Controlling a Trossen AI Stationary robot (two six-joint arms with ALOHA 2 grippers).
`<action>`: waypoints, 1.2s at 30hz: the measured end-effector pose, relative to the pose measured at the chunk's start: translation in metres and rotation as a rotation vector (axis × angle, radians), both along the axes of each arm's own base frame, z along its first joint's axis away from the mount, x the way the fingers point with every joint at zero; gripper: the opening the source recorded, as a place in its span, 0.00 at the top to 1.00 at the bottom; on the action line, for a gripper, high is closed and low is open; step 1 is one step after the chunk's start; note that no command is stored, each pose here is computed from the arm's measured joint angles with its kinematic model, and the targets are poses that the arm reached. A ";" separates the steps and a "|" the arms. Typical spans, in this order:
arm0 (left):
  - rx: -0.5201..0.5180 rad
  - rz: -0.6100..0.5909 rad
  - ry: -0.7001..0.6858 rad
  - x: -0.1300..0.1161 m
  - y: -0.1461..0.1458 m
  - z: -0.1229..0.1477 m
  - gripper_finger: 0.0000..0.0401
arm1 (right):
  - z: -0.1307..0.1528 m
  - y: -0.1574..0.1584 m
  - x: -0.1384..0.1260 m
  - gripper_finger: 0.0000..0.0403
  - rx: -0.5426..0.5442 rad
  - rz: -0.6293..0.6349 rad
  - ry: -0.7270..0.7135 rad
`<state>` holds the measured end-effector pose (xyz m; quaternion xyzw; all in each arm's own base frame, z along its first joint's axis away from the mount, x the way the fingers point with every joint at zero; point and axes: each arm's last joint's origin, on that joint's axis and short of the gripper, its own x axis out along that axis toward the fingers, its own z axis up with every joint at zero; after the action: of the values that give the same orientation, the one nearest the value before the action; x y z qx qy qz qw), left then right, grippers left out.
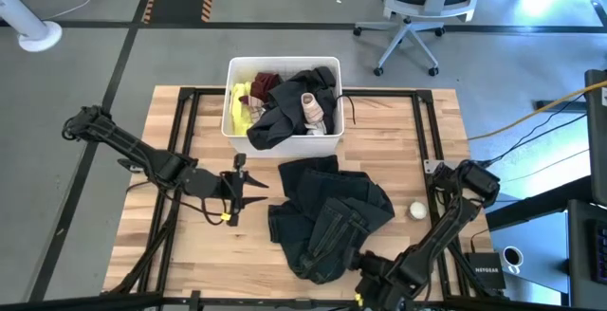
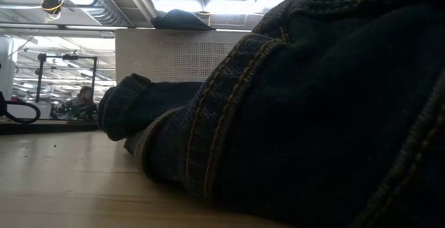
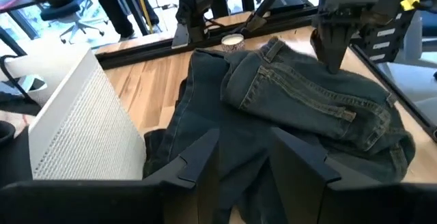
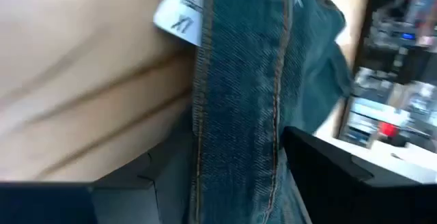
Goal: Sort clothes
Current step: Put the dark blue jeans into the white laundry organizer
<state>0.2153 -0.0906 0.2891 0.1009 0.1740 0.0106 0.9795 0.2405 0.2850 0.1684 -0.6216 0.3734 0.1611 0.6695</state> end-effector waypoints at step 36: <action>-0.016 0.019 -0.034 0.003 0.003 0.003 0.70 | -0.022 -0.156 0.106 0.41 0.512 -0.532 0.198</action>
<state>0.2184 -0.0871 0.2922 0.0912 0.1584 0.0203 0.9829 0.3467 0.1286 0.1464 -0.2970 0.5322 0.1290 0.7822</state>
